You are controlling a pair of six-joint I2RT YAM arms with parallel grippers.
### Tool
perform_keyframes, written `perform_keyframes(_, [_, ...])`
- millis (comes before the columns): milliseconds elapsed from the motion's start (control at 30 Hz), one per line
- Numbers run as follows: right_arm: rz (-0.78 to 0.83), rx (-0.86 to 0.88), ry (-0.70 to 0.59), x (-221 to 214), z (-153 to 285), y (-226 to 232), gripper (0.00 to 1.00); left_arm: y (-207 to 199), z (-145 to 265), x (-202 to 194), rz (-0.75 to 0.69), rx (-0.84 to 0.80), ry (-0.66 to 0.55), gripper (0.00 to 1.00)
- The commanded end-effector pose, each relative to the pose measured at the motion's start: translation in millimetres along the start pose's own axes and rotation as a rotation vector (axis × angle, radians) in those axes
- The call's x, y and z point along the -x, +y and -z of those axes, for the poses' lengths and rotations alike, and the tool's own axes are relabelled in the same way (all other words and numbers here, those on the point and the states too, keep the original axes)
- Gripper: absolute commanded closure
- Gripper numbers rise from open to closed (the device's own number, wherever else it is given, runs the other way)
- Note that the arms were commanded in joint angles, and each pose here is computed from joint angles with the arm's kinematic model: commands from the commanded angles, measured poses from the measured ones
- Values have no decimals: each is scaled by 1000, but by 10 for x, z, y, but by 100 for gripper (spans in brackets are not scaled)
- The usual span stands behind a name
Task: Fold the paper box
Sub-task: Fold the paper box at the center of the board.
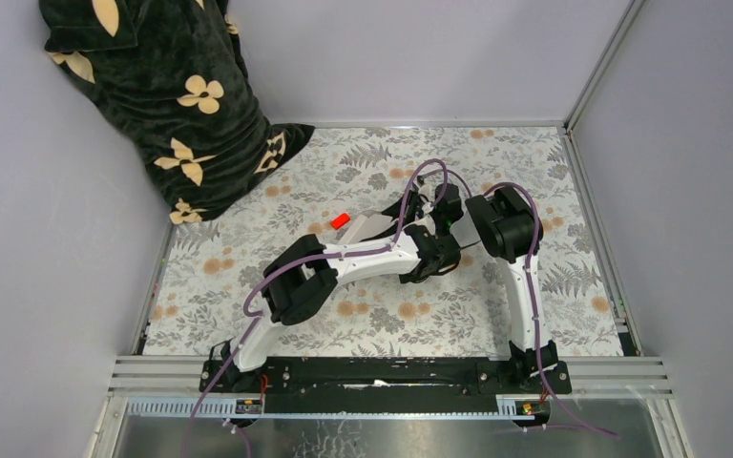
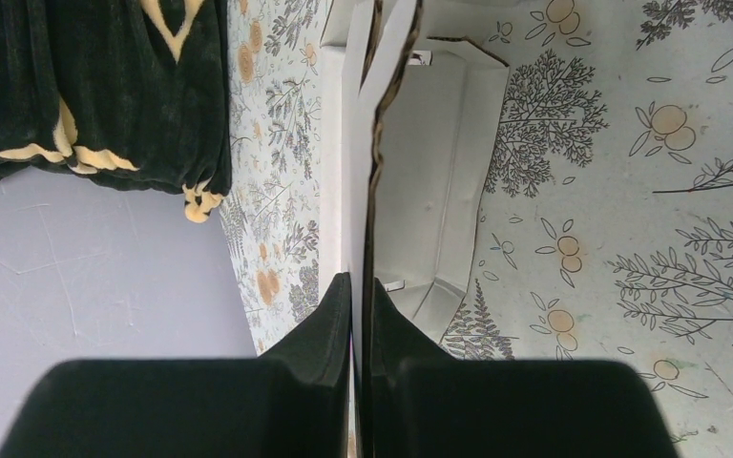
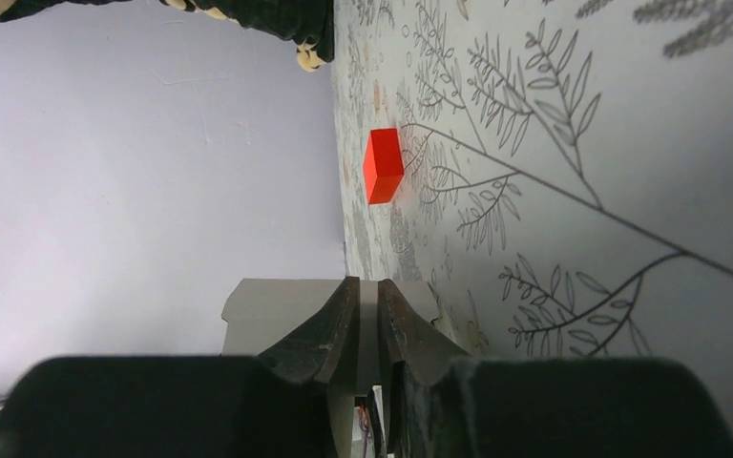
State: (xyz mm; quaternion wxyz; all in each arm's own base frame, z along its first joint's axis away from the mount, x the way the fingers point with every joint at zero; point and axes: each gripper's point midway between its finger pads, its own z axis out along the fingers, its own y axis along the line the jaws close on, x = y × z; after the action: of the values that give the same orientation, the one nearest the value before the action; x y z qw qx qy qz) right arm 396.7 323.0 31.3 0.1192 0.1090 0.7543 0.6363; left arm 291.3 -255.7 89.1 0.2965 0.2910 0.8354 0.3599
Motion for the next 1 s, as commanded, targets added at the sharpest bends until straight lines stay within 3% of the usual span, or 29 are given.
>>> perform_keyframes(0, [69, 96, 38, -103, 67, 346, 81, -463, 26, -96, 115, -168, 63, 90])
perform_keyframes(567, [99, 216, 62, -284, 209, 582, 80, -477, 34, -93, 116, -174, 64, 90])
perform_keyframes(967, [104, 143, 84, -361, 150, 316, 79, -503, 41, -76, 117, -182, 64, 90])
